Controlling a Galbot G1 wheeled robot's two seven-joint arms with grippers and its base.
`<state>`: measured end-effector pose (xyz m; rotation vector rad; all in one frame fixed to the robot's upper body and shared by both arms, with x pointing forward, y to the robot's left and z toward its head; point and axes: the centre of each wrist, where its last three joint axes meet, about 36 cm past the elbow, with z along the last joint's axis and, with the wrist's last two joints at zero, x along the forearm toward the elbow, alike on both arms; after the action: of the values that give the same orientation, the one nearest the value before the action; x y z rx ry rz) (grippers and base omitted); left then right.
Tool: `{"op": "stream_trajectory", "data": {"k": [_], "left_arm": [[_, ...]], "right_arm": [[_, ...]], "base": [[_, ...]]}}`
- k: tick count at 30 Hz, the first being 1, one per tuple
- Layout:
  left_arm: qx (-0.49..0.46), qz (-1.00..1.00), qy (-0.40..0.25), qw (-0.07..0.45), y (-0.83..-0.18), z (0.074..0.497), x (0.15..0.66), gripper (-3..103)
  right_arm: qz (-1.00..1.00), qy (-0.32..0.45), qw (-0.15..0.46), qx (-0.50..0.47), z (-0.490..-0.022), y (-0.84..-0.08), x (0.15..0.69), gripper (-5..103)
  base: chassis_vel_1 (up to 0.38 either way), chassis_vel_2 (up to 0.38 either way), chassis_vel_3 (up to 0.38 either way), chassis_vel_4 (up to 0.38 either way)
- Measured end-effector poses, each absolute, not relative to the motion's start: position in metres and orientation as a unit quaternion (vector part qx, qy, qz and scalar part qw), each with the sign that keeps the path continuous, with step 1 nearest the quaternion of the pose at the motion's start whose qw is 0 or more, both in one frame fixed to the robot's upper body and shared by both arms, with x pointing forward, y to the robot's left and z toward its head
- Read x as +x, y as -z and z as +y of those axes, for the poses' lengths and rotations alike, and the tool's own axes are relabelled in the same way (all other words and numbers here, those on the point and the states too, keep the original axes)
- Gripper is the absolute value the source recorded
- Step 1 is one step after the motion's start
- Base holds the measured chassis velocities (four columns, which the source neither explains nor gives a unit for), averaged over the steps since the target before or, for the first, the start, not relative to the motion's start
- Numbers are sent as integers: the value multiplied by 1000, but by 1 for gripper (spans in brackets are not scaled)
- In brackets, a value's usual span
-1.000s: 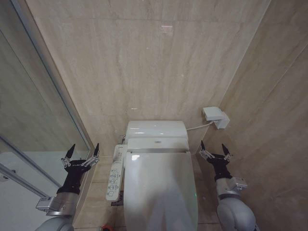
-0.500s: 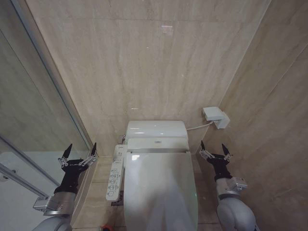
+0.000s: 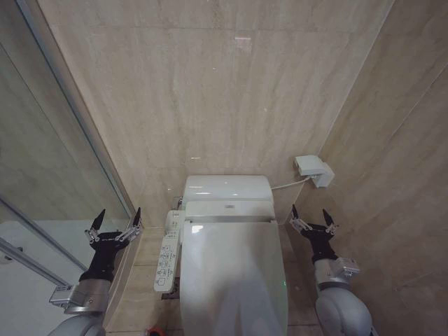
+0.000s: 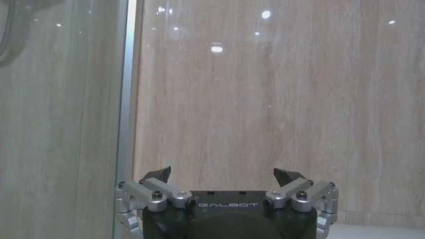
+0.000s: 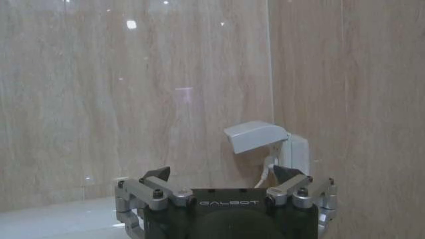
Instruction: Open the toilet lid, clean the toilet bowl with a toilet brush, close the toilet lid, and flush.
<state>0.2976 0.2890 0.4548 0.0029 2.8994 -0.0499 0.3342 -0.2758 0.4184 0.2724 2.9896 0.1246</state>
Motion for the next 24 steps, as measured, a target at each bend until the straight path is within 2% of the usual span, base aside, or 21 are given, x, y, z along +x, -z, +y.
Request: {"op": "stream_trajectory", "data": {"k": [24], "left_arm": [[1,993,17,120,-455,289,298,100]], "right_arm": [[993,-41,68,90,-276,-418,334,100]], "base": [[9,-3,-5,7]]}}
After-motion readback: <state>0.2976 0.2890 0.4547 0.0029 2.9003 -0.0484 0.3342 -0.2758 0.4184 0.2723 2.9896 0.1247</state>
